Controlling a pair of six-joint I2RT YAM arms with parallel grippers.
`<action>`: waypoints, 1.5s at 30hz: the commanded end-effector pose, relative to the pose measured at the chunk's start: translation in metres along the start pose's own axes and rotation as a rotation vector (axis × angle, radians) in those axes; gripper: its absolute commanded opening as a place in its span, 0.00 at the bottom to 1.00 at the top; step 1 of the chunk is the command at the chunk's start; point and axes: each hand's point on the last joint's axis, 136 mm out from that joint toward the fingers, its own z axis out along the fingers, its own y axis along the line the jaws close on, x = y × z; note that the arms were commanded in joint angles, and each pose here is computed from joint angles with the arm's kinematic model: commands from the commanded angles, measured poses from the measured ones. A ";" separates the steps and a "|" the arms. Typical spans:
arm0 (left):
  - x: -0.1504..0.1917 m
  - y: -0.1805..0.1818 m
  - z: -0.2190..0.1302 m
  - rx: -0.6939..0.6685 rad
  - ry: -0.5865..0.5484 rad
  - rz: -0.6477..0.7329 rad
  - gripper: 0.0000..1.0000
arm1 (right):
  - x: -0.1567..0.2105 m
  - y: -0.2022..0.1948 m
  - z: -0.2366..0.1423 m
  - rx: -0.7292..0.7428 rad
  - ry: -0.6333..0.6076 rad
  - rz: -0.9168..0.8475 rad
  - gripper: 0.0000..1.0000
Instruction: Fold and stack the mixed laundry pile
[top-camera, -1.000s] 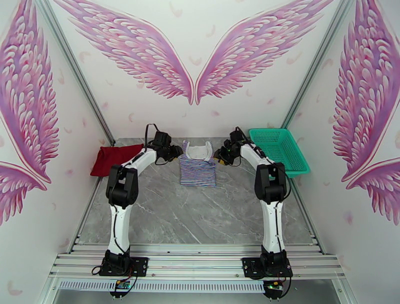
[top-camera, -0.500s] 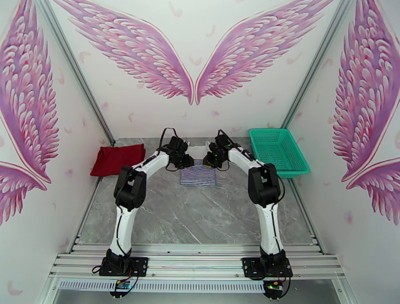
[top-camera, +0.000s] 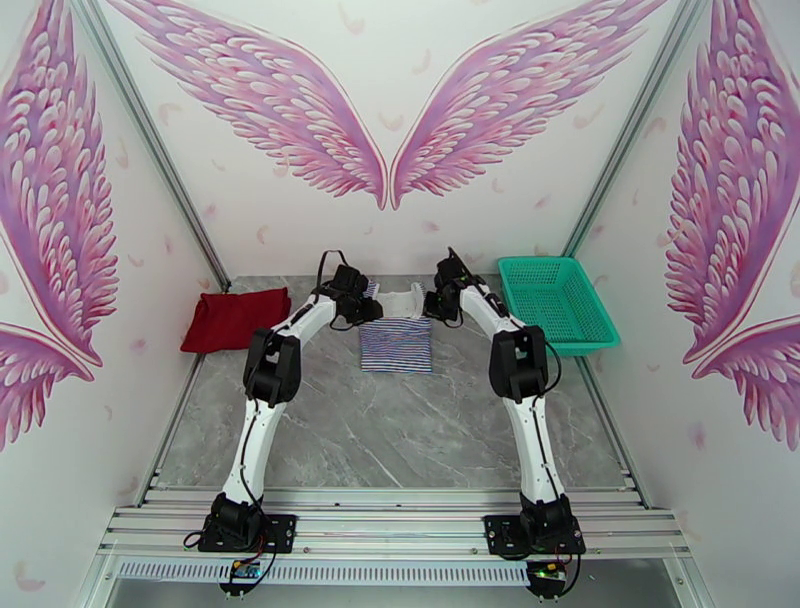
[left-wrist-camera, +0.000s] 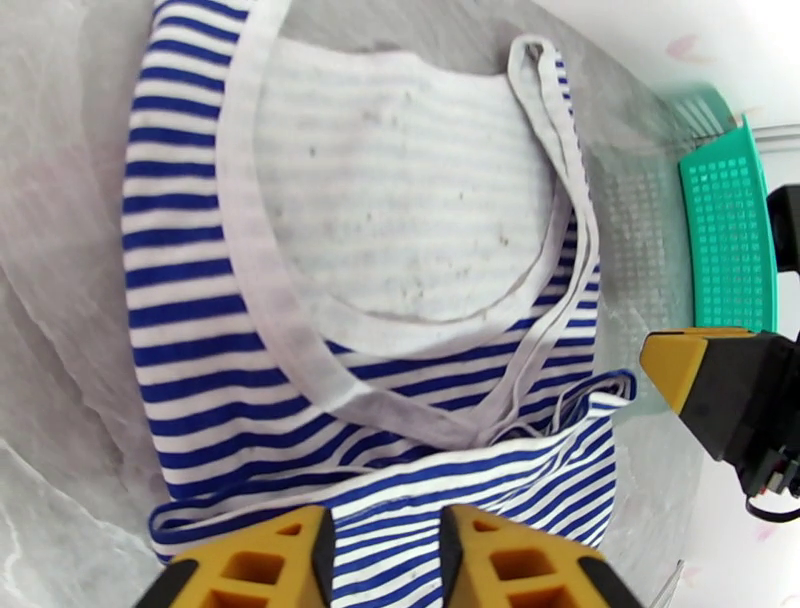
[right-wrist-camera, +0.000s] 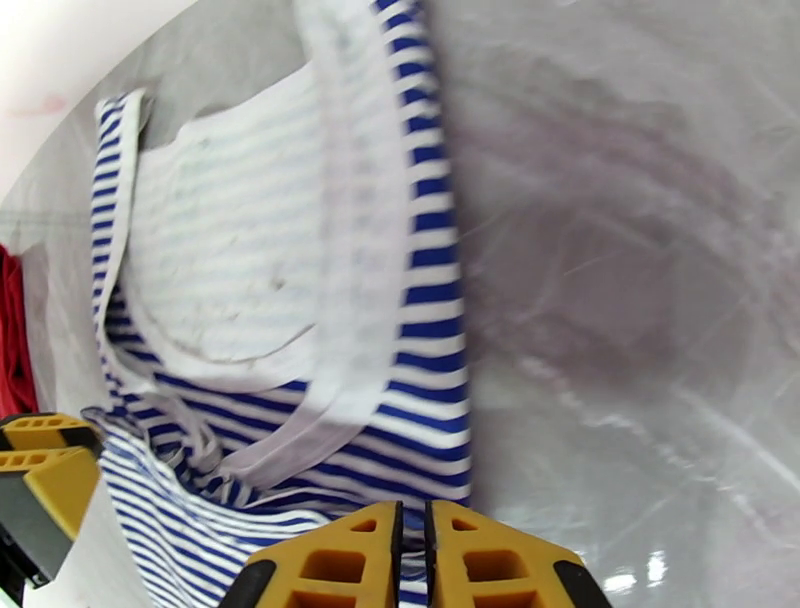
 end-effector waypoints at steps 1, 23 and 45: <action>-0.010 -0.005 -0.021 -0.021 -0.024 0.024 0.37 | -0.004 -0.003 -0.019 0.044 -0.013 -0.020 0.20; 0.161 0.040 -0.107 -0.024 0.084 -0.160 0.66 | 0.194 -0.006 -0.082 -0.255 0.250 0.192 0.56; 0.157 0.027 -0.053 0.021 0.111 -0.172 0.61 | 0.171 0.000 -0.039 -0.229 0.233 0.214 0.47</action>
